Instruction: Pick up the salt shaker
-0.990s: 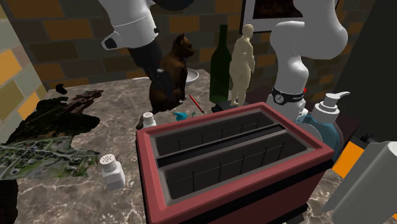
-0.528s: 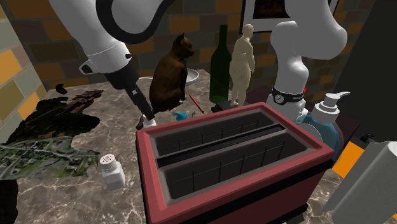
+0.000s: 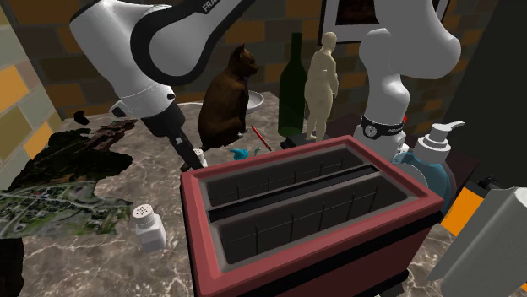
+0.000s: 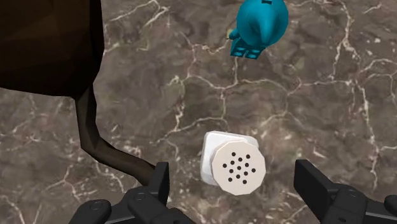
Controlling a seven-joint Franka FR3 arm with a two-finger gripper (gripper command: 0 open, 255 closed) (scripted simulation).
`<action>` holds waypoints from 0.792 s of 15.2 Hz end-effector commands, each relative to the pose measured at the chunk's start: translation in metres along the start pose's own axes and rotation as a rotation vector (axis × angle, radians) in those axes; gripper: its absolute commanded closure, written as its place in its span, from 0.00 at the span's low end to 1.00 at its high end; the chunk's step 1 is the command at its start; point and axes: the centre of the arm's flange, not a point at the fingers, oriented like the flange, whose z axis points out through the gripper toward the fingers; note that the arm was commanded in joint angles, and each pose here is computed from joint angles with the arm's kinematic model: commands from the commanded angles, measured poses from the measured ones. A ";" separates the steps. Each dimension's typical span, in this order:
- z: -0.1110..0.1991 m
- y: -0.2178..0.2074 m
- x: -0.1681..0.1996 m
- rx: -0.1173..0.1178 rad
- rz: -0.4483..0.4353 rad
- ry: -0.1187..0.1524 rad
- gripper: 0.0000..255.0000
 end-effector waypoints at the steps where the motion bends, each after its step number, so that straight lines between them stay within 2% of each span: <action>1: 0.003 0.000 0.001 0.000 0.000 0.001 0.00; 2: 0.003 0.001 0.001 0.000 0.000 0.001 1.00; 12: -0.002 0.000 0.000 0.000 0.000 0.001 1.00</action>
